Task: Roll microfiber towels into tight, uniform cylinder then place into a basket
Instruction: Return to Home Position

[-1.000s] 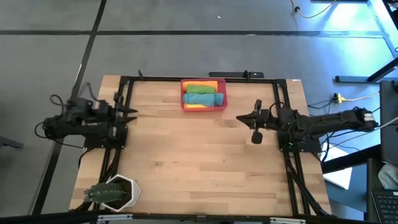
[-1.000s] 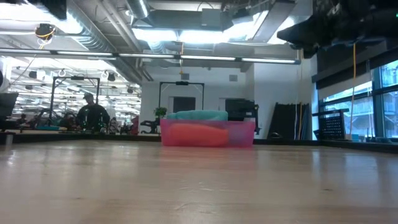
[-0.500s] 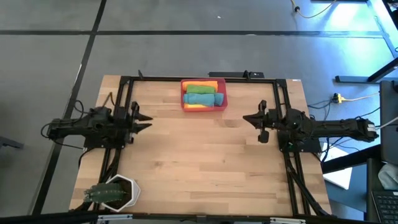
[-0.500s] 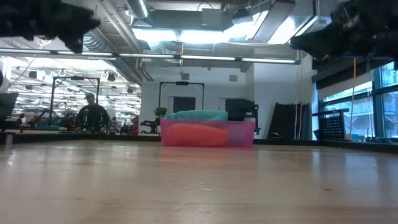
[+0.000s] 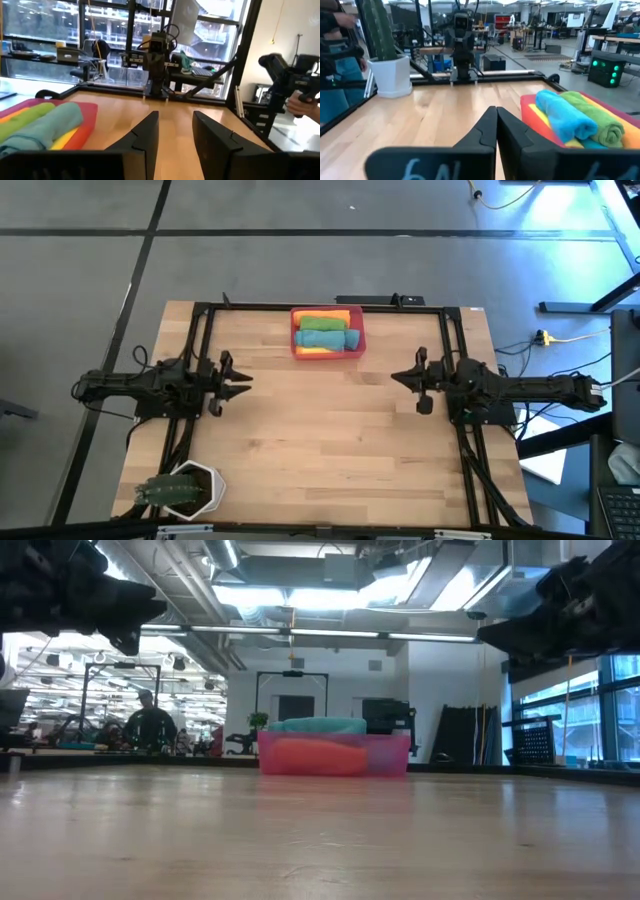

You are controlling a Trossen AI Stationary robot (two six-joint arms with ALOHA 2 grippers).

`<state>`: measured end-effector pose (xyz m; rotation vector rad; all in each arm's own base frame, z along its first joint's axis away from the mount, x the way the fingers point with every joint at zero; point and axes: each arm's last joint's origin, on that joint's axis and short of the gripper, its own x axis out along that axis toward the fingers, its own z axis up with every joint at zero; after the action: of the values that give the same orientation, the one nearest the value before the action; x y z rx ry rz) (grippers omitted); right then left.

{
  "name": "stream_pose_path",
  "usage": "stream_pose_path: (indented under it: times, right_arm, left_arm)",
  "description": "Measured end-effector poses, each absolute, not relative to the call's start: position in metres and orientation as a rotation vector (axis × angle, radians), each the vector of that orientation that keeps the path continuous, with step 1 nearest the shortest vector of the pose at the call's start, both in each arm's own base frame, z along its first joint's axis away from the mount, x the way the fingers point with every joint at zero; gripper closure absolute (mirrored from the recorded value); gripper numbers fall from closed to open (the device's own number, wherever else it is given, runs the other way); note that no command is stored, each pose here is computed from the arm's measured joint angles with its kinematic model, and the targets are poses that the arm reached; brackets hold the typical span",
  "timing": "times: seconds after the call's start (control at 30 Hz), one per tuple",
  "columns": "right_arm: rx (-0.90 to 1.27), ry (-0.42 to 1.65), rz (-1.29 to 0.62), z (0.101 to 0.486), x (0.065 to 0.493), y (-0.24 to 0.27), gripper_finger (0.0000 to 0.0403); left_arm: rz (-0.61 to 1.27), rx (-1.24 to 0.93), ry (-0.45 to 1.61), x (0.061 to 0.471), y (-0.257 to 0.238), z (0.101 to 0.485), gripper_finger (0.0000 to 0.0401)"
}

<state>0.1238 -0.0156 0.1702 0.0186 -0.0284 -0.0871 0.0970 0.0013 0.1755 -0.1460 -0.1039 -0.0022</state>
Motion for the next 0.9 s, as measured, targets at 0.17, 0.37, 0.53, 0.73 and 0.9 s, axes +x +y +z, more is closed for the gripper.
stream_pose_path:
  times: [0.17,0.37,0.53,0.73,0.9]
  right_arm:
    - [-0.006,0.002,-0.088,0.1673,0.1238,-0.0156,0.0399]
    - [-0.010,0.004,-0.075,0.1672,0.1238,-0.0152,0.0390]
    - [-0.035,0.017,-0.003,0.1659,0.1239,-0.0132,0.0399]
    - [-0.042,0.057,-0.111,0.1622,0.1235,-0.0166,0.0382]
    - [0.050,0.049,-0.221,0.1623,0.1230,-0.0197,0.0374]
  left_arm:
    - [0.000,-0.119,-0.103,0.0970,0.0013,0.1754,0.0294]
    - [-0.044,-0.024,-0.102,0.0969,-0.0001,0.1754,0.0294]
    - [-0.050,0.028,-0.101,0.0969,-0.0004,0.1752,0.0294]
    - [-0.046,0.007,-0.026,0.0974,-0.0002,0.1680,0.0308]
    - [-0.066,-0.014,-0.029,0.0974,-0.0008,0.1683,0.0344]
